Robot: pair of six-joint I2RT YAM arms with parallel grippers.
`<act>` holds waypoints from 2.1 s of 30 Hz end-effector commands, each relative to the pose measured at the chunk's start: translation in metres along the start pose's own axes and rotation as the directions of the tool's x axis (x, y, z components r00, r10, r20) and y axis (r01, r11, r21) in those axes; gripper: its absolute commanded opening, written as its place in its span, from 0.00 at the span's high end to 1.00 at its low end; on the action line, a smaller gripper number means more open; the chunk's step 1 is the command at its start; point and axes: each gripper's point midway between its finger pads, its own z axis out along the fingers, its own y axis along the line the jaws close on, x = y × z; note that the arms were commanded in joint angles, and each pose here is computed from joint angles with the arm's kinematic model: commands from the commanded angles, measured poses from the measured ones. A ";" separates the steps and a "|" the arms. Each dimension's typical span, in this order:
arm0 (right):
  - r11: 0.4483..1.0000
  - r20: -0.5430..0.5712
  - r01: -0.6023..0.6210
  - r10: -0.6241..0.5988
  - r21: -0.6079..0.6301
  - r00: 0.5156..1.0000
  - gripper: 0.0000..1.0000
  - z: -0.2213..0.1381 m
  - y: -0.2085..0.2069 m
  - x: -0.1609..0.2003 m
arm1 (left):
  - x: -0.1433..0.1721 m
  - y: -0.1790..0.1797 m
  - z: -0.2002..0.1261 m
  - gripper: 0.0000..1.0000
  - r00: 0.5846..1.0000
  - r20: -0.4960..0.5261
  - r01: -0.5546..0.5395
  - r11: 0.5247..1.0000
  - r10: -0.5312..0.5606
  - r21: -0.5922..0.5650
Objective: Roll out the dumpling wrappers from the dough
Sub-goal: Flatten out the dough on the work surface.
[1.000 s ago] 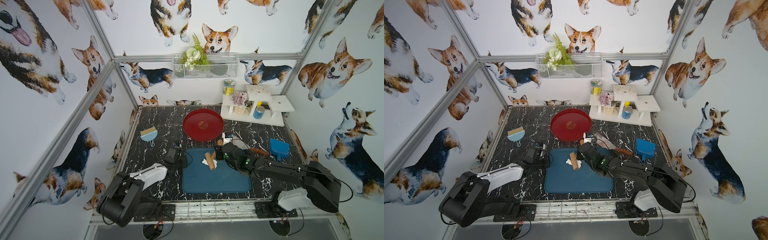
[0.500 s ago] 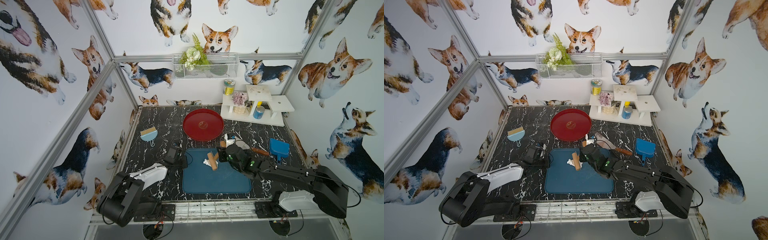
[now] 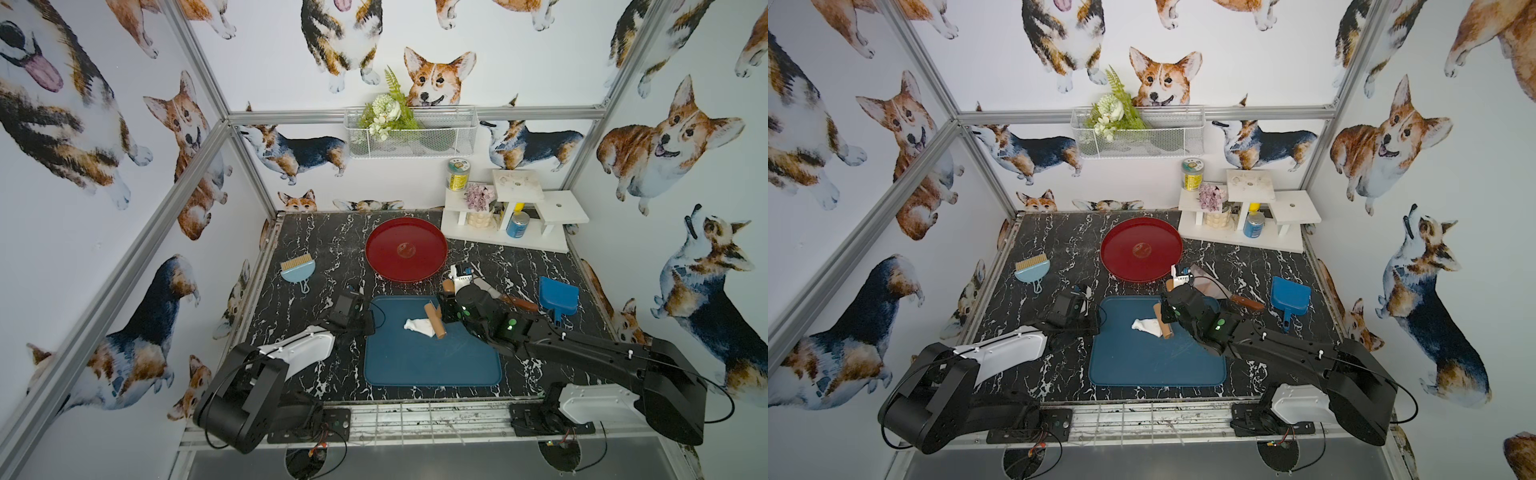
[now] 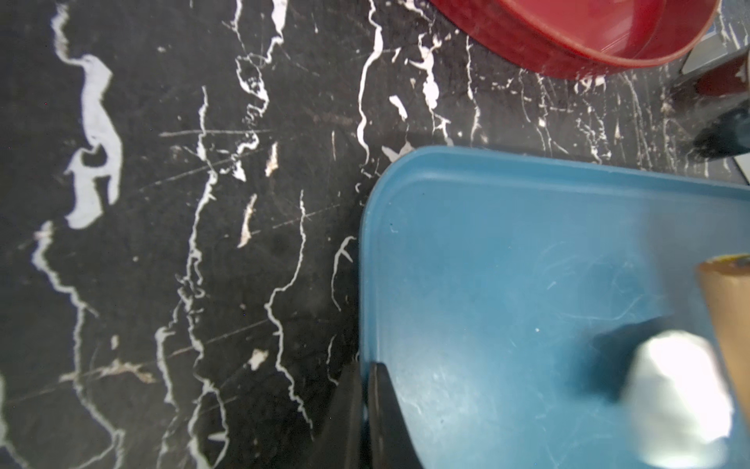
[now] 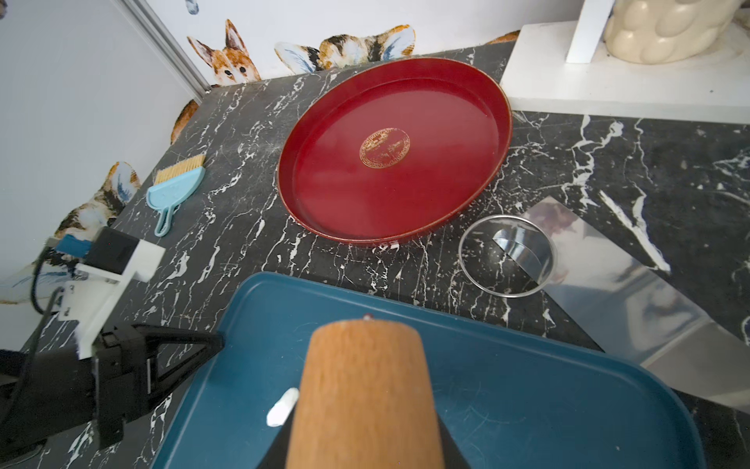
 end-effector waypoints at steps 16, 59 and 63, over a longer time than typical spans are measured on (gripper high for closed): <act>0.993 0.044 -0.102 0.104 -0.062 0.994 1.00 0.031 0.094 -0.004 | -0.007 -0.001 -0.001 1.00 1.000 0.027 -0.016 1.000 0.016 0.000; 0.998 0.051 0.062 -0.062 0.005 0.997 1.00 -0.006 0.031 0.006 | -0.007 -0.003 -0.001 1.00 0.999 0.030 -0.021 1.000 0.021 0.008; 0.969 0.147 0.208 -0.188 -0.135 0.971 1.00 -0.023 0.048 -0.004 | -0.011 -0.009 0.000 1.00 0.999 0.027 -0.046 0.998 0.045 0.030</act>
